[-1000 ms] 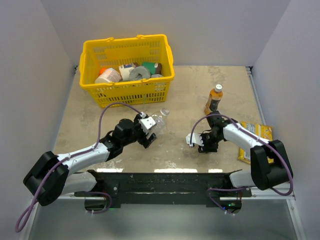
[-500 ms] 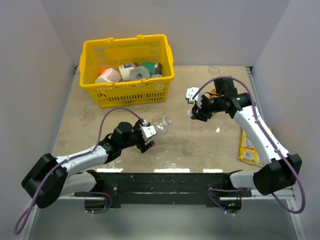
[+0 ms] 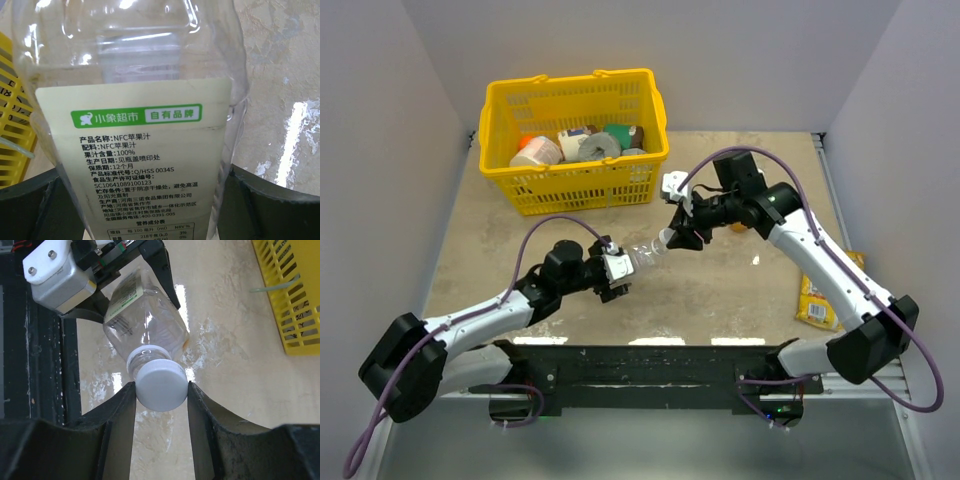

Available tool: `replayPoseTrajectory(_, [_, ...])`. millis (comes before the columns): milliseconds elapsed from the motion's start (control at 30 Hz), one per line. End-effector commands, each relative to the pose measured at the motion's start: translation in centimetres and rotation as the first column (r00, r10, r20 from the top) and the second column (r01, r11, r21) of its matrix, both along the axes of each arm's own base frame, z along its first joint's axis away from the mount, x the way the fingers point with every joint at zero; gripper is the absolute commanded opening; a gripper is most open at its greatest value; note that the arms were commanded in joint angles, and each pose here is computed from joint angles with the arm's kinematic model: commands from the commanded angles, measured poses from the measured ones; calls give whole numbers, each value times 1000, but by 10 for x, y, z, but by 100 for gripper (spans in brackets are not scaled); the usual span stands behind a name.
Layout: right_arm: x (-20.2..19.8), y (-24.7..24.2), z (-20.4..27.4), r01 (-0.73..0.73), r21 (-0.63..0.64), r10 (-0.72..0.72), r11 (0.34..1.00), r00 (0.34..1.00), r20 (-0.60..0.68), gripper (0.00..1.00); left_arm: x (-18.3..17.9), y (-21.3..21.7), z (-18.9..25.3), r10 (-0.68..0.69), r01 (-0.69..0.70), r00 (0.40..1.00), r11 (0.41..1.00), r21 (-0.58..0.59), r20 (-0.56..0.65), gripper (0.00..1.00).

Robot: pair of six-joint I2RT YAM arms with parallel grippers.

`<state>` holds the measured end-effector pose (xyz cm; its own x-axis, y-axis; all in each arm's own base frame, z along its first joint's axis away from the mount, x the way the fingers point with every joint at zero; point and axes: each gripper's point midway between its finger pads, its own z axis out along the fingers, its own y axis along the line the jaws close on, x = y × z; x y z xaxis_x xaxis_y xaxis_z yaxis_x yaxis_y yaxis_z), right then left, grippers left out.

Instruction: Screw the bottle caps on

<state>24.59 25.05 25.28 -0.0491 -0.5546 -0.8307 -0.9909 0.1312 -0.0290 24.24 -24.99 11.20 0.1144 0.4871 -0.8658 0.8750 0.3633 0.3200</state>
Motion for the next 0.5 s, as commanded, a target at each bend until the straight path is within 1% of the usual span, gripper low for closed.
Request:
replayPoseTrajectory(0, [-3,9,19,-19,52,19,998,1000,1,15,8,-9,34,-18,23,996,998,-62,85,0])
replayPoseTrajectory(467, [-6,17,6,-37,42,38,998,999,-35,16,13,-16,48,-16,27,994,995,-98,107,0])
